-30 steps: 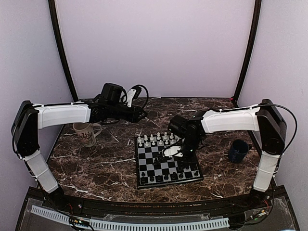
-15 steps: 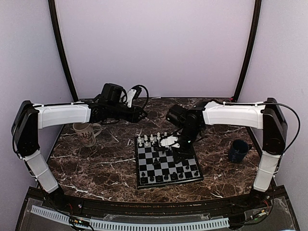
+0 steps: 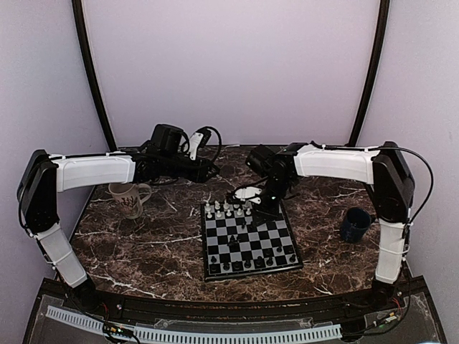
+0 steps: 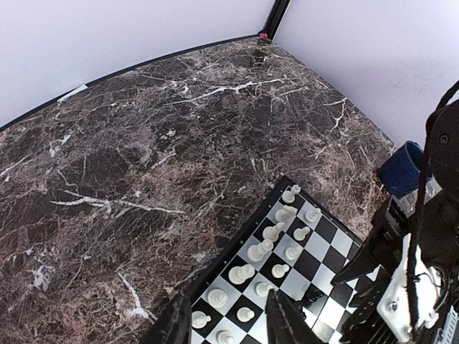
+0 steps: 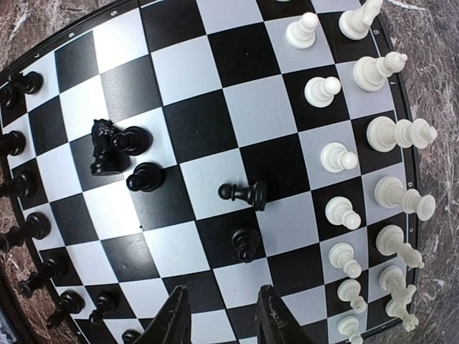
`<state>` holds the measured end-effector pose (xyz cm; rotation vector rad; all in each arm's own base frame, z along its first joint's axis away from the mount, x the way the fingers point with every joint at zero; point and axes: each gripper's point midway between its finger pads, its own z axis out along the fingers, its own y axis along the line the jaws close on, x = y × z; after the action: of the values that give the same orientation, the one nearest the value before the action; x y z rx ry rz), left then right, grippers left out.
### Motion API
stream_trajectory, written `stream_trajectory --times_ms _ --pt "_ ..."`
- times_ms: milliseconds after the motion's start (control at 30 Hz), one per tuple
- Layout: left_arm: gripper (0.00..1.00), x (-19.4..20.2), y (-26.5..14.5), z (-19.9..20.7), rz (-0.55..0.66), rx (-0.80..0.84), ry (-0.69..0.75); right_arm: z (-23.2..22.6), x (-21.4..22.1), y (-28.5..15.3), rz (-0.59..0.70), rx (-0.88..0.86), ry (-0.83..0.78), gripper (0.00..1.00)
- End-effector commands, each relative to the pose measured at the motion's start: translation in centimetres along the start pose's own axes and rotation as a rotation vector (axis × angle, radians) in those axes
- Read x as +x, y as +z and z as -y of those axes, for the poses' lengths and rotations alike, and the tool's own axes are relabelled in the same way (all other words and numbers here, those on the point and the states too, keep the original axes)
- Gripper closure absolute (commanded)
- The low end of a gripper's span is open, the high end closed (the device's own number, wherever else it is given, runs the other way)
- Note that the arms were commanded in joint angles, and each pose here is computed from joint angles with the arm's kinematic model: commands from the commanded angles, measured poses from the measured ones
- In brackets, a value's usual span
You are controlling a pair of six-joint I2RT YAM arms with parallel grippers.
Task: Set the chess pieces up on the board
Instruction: Pick up the pawn from the chessboard.
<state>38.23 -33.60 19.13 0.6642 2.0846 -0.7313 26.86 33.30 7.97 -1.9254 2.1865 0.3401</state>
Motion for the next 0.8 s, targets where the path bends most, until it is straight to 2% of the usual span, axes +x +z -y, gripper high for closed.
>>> stream_trajectory --times_ms 0,333,767 --pt "0.62 -1.1 -1.0 0.2 0.023 0.002 0.018 1.3 -1.3 0.5 0.025 0.033 0.005 0.67" --pt "0.62 -0.8 -0.9 0.2 0.016 0.006 0.015 1.7 -1.3 2.1 0.011 0.021 0.004 0.71" --pt "0.62 -0.7 -0.8 0.2 0.011 0.011 0.013 0.5 -1.4 2.4 0.016 -0.042 -0.009 0.95"
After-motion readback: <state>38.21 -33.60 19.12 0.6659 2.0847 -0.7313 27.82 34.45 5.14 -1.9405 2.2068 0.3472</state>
